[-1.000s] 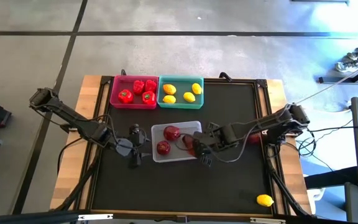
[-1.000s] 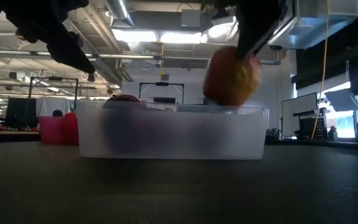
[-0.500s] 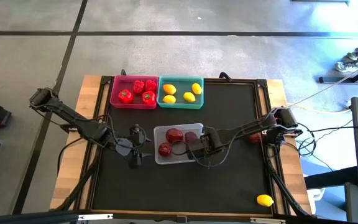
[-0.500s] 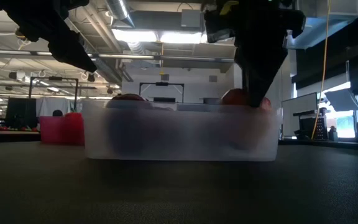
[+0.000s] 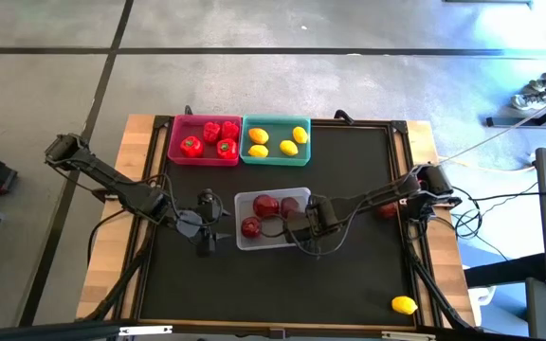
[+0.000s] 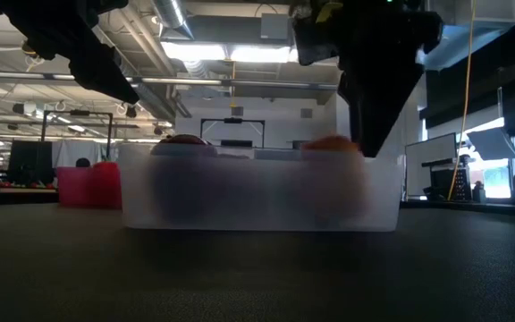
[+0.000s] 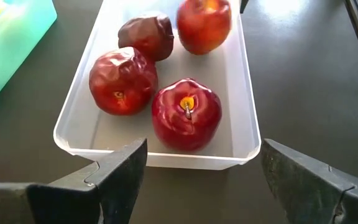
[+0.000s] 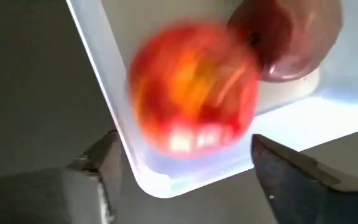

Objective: Sort produce into baskets
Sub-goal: Put the dark red apple into the transparent bin

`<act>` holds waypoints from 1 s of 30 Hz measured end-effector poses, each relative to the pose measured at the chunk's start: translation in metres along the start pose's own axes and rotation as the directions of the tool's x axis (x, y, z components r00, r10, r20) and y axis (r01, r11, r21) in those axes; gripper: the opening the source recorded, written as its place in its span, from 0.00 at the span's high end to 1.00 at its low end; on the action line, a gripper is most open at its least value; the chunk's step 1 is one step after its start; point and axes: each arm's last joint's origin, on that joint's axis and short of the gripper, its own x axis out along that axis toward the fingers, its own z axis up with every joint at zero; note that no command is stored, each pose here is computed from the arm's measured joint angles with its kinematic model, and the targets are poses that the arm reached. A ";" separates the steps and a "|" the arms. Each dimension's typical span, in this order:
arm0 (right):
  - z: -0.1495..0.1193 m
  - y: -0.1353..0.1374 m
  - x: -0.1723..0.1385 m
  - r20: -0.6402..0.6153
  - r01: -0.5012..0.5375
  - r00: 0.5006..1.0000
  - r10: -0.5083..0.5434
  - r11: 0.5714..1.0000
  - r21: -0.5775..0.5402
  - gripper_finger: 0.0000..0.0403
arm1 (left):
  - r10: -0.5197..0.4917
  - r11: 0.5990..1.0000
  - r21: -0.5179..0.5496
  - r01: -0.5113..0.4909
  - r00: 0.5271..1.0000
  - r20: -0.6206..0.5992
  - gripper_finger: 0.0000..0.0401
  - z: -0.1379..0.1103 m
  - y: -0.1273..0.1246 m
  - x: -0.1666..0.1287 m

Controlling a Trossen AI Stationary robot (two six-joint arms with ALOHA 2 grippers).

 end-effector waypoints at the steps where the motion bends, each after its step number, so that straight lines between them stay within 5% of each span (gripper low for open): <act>1: -0.001 0.000 0.001 -0.008 0.003 1.000 -0.003 1.000 -0.002 0.29 | 0.000 1.000 -0.001 0.000 1.000 0.000 0.24 0.000 0.000 0.000; 11: -0.007 -0.001 -0.038 -0.014 -0.037 0.999 0.037 0.999 -0.005 0.16 | -0.001 1.000 0.003 0.001 1.000 -0.001 0.24 0.000 0.000 0.000; 24: -0.060 -0.044 -0.105 -0.111 0.205 0.974 -0.199 0.978 0.038 0.23 | -0.001 1.000 -0.011 0.001 1.000 -0.002 0.24 0.000 0.000 0.000; 30: -0.087 -0.063 -0.120 -0.088 0.195 0.979 -0.186 0.975 0.106 0.26 | -0.001 1.000 -0.010 0.001 1.000 -0.001 0.24 0.000 0.000 0.000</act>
